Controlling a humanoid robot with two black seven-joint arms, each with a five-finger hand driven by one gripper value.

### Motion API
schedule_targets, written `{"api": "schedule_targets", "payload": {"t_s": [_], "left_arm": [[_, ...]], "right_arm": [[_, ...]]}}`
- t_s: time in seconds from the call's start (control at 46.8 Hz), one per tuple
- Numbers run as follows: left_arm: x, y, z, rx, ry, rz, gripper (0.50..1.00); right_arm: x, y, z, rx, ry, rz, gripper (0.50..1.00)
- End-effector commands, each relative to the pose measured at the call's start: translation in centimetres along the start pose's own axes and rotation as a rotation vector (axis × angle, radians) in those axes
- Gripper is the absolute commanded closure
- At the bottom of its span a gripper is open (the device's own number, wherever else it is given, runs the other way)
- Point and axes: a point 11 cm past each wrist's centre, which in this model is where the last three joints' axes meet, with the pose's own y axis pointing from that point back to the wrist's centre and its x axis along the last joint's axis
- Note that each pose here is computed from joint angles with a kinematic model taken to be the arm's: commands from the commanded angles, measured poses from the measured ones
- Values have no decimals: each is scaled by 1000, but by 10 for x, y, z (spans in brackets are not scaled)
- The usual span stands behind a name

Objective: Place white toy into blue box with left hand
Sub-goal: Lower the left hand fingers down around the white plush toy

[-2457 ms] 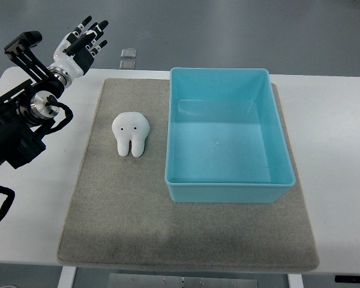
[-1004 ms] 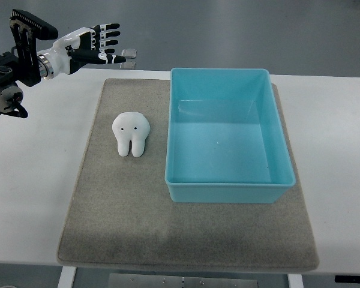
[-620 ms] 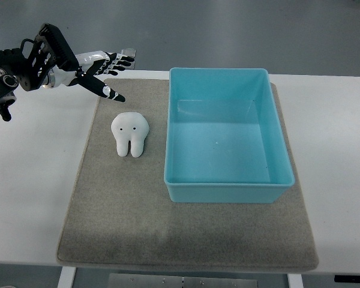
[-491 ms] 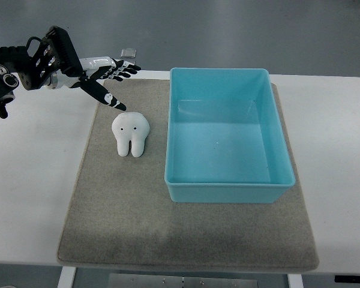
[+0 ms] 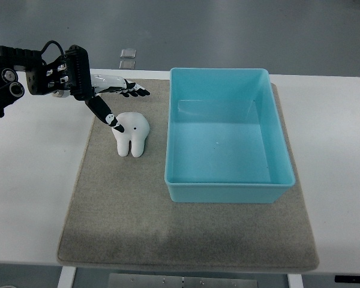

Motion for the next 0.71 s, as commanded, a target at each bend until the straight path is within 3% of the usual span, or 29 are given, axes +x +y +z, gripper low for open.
{"api": "schedule_targets", "payload": {"t_s": [0.0,0.684], "left_arm": [[-4,-3,0,13,-36,-16,516],[-6,-5,-4,40,-80,-23,514]], "right_arm": [[0,0,0,0,0,0,564],[0,0,0,0,0,0,564]]}}
